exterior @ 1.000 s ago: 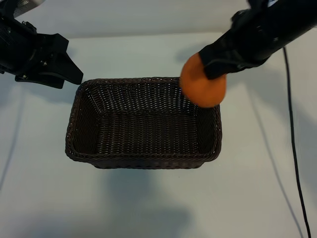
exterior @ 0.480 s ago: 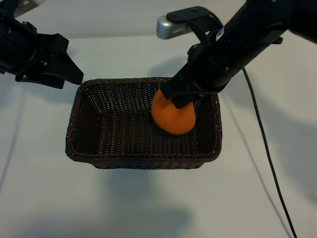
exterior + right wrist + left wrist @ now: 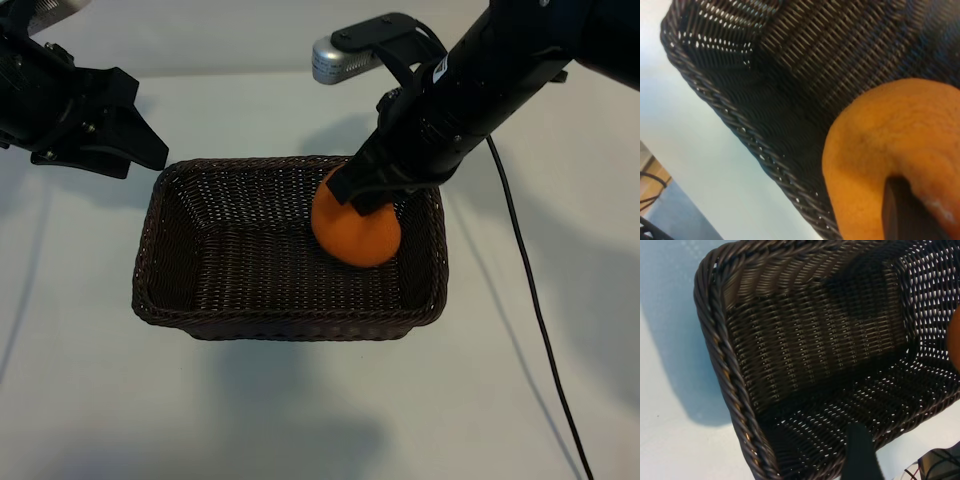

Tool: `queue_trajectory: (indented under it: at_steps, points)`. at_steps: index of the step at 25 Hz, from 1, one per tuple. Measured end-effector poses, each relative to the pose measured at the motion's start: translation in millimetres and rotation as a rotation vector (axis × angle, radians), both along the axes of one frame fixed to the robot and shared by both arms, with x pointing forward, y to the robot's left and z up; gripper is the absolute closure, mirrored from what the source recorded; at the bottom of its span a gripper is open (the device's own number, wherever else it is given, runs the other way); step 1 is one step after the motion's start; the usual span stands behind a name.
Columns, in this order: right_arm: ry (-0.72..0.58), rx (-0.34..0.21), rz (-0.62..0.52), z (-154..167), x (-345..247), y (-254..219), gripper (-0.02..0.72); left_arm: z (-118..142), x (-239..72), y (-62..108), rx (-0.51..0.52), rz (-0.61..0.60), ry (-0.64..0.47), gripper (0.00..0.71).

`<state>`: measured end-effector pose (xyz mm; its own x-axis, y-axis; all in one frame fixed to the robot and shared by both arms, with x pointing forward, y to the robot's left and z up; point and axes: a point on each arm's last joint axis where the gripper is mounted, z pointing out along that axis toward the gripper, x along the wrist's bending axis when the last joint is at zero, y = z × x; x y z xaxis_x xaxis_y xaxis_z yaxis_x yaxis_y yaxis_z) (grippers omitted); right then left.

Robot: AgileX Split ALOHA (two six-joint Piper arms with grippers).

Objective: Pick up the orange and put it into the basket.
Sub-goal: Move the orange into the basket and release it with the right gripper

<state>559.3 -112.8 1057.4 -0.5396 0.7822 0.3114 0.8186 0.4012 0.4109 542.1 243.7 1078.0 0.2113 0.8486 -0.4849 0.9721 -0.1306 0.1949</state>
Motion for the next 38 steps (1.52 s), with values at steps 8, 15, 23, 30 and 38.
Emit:
queue_trajectory:
  at_steps: [8,15,23,30,38]
  points:
    - [-0.112,-0.035,0.188,8.0,1.3,1.1,0.619,0.0,0.0,0.0,0.000,-0.003,-0.002,0.208]
    - [-0.230,-0.091,0.421,7.5,-0.7,3.3,0.619,0.0,0.0,0.0,0.001,-0.006,-0.003,0.208]
    - [-0.269,-0.096,0.453,5.7,2.2,5.0,0.619,0.0,0.0,-0.1,0.000,-0.006,-0.004,0.208]
    - [-0.203,-0.117,0.446,-31.1,18.3,11.8,0.619,0.0,0.0,-0.1,0.000,-0.006,-0.004,0.208]
    - [-0.160,-0.143,0.437,-68.7,32.8,17.1,0.619,0.0,0.0,-0.1,0.000,-0.008,-0.005,0.208]
